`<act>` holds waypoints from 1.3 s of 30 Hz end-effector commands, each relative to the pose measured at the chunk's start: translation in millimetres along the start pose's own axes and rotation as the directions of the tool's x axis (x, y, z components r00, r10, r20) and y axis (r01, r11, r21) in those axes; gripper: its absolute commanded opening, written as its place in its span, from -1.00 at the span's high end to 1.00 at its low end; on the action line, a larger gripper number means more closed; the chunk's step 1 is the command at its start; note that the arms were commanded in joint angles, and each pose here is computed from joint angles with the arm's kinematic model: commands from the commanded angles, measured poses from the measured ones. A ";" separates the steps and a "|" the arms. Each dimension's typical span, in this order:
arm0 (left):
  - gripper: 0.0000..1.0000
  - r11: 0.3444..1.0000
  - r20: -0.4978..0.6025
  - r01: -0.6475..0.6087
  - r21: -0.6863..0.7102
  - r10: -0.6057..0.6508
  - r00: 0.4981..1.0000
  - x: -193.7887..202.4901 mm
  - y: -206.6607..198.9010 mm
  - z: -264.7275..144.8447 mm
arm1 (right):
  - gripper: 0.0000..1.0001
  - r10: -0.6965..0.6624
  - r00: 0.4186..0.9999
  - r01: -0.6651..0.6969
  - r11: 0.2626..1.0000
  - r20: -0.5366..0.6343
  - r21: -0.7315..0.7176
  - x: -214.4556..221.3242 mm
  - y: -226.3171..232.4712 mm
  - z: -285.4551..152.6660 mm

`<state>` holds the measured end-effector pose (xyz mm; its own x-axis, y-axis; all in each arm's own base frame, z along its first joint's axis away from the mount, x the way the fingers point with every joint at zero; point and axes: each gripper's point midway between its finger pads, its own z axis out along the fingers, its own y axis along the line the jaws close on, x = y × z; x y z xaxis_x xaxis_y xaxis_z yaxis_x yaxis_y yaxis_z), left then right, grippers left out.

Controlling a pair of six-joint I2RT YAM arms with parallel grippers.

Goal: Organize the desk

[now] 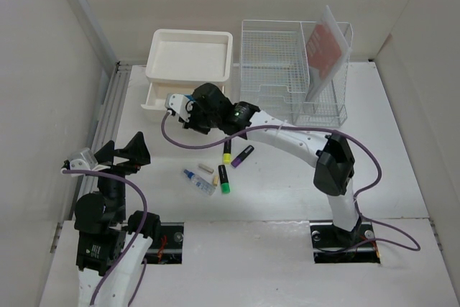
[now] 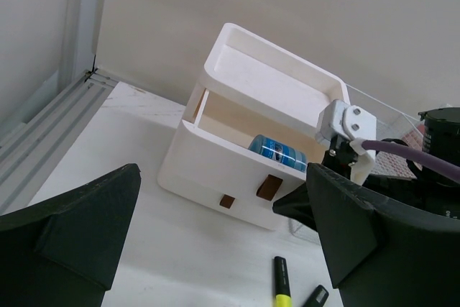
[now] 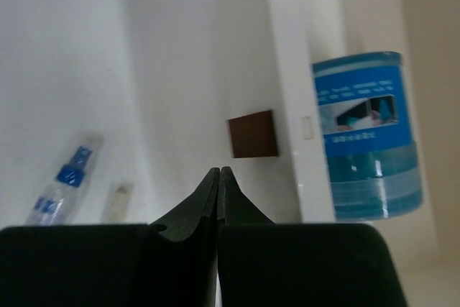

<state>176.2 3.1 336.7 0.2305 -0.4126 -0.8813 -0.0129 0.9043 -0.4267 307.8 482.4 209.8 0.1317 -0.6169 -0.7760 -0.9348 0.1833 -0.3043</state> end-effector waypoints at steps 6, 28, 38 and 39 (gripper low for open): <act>-1.00 1.000 0.034 0.018 0.013 -0.018 0.999 -8.6 -2.8 -1.5 | 1.00 0.021 1.000 -0.026 0.916 0.017 0.401 0.8 -64.6 3.5; -1.00 1.000 0.030 0.017 0.021 -0.018 0.999 -8.0 -4.3 -1.6 | 1.00 -0.028 0.997 -0.017 0.845 0.076 0.534 -32.9 -85.2 -11.8; -1.00 1.000 0.030 0.017 0.021 -0.018 0.999 -8.0 -4.3 -1.6 | 1.00 -0.100 0.990 0.028 0.823 0.096 0.567 -60.4 -78.5 -24.8; -1.00 1.000 0.030 0.017 0.021 -0.018 0.999 -8.0 -4.3 -1.6 | 1.00 -0.094 0.992 0.026 0.815 0.088 0.580 -58.8 -80.7 -26.5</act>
<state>176.2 2.9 336.6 0.2302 -0.4130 -0.8812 -0.0122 0.9042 -0.4269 360.2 483.5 202.8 0.1552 -0.6822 -0.7145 -0.6839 0.4477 -0.5760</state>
